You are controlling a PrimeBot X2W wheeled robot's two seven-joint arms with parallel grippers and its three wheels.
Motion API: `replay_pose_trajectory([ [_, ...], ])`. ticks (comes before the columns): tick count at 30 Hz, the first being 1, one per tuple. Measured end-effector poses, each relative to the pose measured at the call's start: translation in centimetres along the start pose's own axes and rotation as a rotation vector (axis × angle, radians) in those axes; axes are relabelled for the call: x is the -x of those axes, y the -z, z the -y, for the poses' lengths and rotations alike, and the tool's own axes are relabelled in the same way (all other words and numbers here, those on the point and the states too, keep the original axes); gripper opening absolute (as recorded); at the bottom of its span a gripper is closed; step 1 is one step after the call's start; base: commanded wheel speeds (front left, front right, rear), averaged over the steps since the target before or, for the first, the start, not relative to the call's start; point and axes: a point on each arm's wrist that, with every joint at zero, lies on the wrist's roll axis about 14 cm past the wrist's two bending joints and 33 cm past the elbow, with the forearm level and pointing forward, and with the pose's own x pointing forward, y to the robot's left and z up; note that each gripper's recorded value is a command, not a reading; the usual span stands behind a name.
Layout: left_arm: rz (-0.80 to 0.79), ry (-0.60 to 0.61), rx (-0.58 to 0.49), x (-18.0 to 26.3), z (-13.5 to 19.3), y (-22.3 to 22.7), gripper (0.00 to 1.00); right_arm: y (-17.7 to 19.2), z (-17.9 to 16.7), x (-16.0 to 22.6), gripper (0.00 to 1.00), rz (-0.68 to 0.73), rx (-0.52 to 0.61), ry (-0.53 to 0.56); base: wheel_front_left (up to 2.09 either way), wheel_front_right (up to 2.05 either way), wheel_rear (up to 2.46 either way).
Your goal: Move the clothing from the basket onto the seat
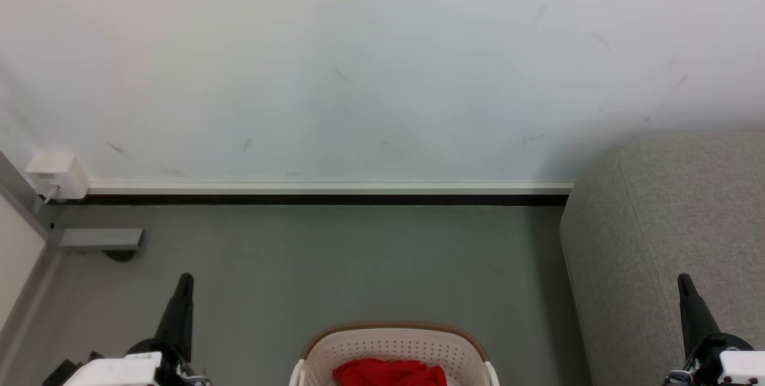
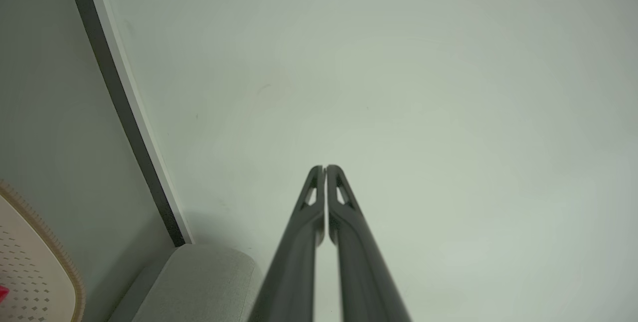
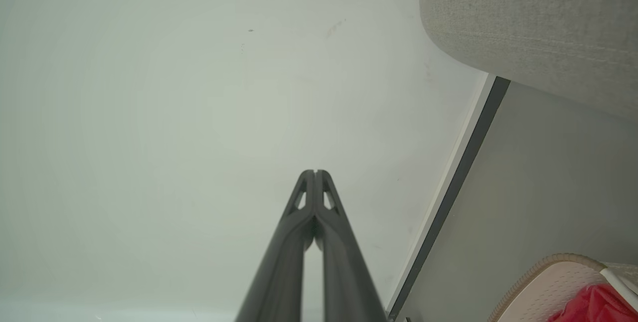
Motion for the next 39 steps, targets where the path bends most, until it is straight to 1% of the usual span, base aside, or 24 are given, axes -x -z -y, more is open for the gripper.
replay_pose_trajectory([
  [39, 0.0, 0.0, 0.0, 0.0, 0.0, 0.0, 0.0, 0.0, 0.0, 0.0, 0.0, 0.0, 0.0, 0.0, 0.0, 0.0, 0.0],
])
